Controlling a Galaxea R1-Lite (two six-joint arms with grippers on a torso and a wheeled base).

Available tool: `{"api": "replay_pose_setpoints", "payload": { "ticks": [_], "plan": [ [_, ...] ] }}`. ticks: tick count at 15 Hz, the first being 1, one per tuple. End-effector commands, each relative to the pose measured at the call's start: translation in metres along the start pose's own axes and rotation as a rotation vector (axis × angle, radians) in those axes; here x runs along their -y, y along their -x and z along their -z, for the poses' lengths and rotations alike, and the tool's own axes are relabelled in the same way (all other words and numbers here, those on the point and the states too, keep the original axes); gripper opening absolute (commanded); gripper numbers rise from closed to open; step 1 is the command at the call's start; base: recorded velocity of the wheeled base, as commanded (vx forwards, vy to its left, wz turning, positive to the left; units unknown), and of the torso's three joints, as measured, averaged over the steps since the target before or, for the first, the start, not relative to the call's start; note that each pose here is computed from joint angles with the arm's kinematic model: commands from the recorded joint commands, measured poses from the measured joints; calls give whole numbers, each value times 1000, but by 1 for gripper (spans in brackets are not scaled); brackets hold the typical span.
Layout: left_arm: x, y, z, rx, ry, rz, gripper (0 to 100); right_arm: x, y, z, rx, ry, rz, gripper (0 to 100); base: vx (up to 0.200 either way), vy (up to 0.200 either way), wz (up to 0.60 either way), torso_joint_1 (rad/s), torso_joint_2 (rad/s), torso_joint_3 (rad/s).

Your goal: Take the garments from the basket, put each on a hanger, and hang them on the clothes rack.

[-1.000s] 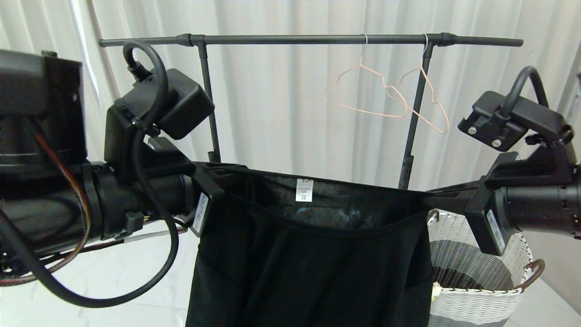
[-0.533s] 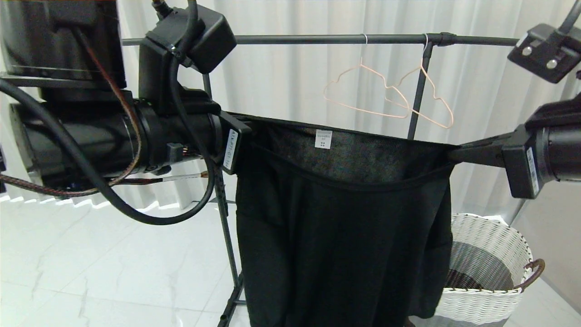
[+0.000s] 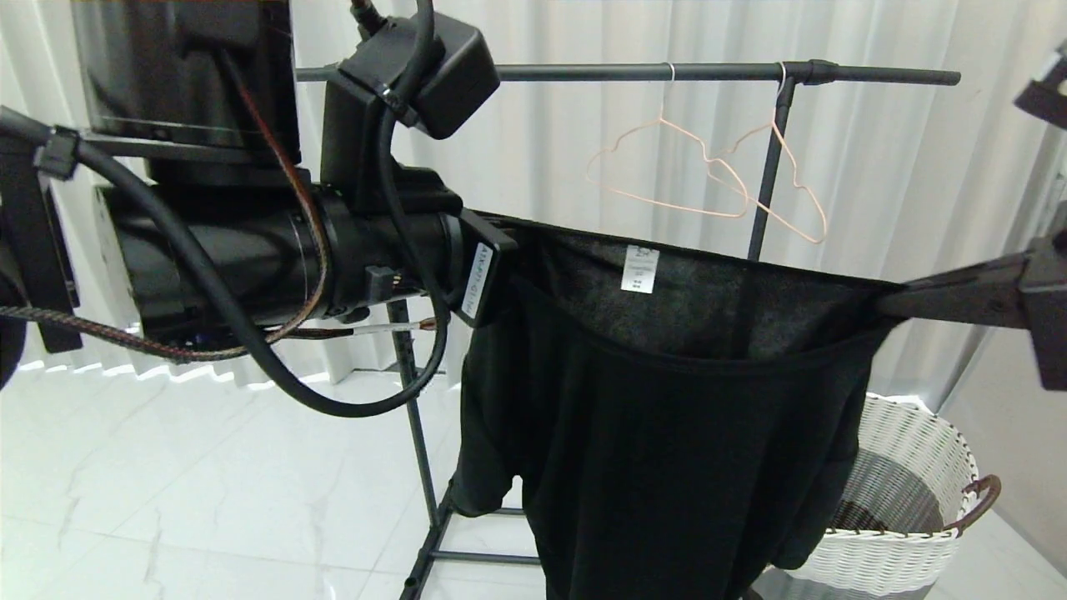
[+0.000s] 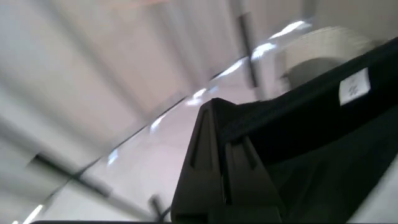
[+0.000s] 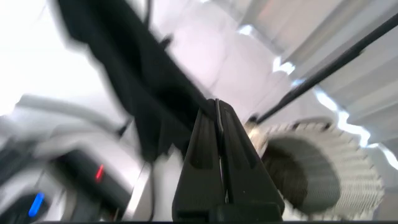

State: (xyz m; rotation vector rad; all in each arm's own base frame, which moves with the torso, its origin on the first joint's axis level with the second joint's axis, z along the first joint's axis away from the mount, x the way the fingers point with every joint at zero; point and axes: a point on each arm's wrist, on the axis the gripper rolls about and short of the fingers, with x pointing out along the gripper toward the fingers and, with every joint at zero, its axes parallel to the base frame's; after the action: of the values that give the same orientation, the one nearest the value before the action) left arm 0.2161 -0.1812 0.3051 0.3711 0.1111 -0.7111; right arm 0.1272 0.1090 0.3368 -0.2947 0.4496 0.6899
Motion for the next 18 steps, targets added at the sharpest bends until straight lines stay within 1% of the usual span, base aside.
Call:
{"api": "replay_pose_setpoints", "payload": {
  "ticks": [1,2,3,4,5,6,10,11,12,14,15,16,18],
  "plan": [
    [2,-20,-7,26,-3,53,0,-7,45,16,23,23,-66,0,0,0,0,0,0,0],
    [1,-32,-10,32,0,53,0,-11,54,22,8,40,-113,0,0,0,0,0,0,0],
    [0,-41,-14,46,1,62,0,-17,59,26,12,53,-176,0,0,0,0,0,0,0],
    [0,-43,-16,54,1,69,0,-19,59,26,10,56,-197,0,0,0,0,0,0,0],
    [-1,-45,-22,85,-2,112,0,-26,58,27,6,54,-247,0,0,0,0,0,0,0],
    [0,-46,-21,90,-6,130,0,-28,56,26,1,53,-253,0,0,0,0,0,0,0],
    [1,-35,-15,57,-7,102,0,-27,57,29,2,48,-246,0,0,0,0,0,0,0],
    [1,-29,-13,52,-4,98,0,-26,56,30,-2,47,-226,0,0,0,0,0,0,0],
    [2,-20,-9,42,-2,100,0,-24,55,28,14,33,-192,0,0,0,0,0,0,0],
    [6,3,4,5,5,111,0,-19,38,14,71,-7,-126,0,0,0,0,0,0,0],
    [8,14,10,-6,31,117,0,-17,26,7,97,-20,-110,0,0,0,0,0,0,0],
    [14,28,14,-10,81,136,0,-15,11,-3,128,-31,-100,0,0,0,0,0,0,0],
    [27,56,19,-33,140,189,0,-16,-16,-17,169,-36,-121,0,0,0,0,0,0,0]
  ]
}}
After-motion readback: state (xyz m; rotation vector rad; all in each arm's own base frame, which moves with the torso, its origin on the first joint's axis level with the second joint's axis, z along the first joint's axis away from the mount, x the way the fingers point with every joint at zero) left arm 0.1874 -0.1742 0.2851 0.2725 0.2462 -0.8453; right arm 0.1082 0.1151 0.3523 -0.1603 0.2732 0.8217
